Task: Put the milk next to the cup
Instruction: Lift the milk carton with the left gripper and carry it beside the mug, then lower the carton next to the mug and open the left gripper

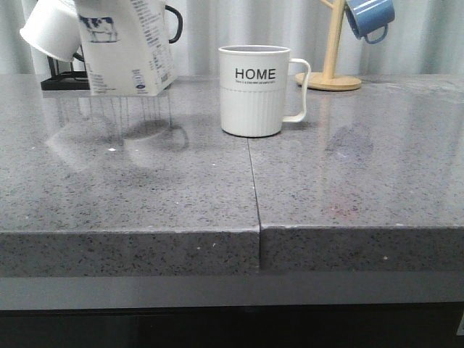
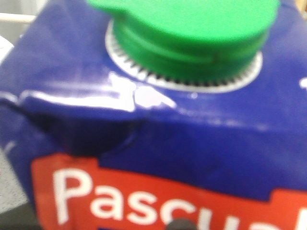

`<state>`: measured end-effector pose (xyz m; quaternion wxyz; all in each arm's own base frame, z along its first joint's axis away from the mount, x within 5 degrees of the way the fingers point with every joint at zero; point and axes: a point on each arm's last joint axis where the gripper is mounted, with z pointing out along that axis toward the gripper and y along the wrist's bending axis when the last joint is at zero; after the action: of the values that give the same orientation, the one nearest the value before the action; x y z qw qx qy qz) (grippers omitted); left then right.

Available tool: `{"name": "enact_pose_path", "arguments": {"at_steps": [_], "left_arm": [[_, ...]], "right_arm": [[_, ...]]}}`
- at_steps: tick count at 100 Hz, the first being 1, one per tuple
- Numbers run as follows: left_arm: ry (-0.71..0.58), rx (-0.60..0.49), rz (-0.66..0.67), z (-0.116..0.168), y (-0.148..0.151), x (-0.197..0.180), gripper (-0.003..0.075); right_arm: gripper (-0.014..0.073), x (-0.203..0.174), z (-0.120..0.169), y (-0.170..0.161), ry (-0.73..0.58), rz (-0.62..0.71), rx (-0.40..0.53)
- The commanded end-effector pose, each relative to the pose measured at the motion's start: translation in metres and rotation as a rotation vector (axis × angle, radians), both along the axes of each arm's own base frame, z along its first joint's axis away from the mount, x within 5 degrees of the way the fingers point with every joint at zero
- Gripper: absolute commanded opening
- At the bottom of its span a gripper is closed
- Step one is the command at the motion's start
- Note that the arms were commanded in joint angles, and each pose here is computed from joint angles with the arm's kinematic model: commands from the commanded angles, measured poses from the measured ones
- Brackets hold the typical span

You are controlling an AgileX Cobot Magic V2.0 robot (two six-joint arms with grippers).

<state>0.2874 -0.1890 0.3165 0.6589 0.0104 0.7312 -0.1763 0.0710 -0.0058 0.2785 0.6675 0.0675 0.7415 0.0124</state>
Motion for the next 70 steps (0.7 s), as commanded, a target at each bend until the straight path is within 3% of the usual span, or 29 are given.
{"name": "enact_pose_path", "arguments": {"at_steps": [1, 34, 70], "left_arm": [[-0.233, -0.074, 0.11, 0.05, 0.004, -0.003, 0.0096], [-0.199, -0.045, 0.11, 0.031, -0.029, 0.006, 0.0096], [-0.171, -0.016, 0.124, 0.018, -0.034, 0.011, 0.0125]], "right_arm": [[-0.0068, 0.0, 0.015, 0.0, -0.094, 0.002, -0.013], [-0.0068, 0.0, 0.015, 0.0, -0.094, 0.002, -0.013], [-0.0068, 0.0, 0.015, 0.0, -0.094, 0.002, -0.013]]}}
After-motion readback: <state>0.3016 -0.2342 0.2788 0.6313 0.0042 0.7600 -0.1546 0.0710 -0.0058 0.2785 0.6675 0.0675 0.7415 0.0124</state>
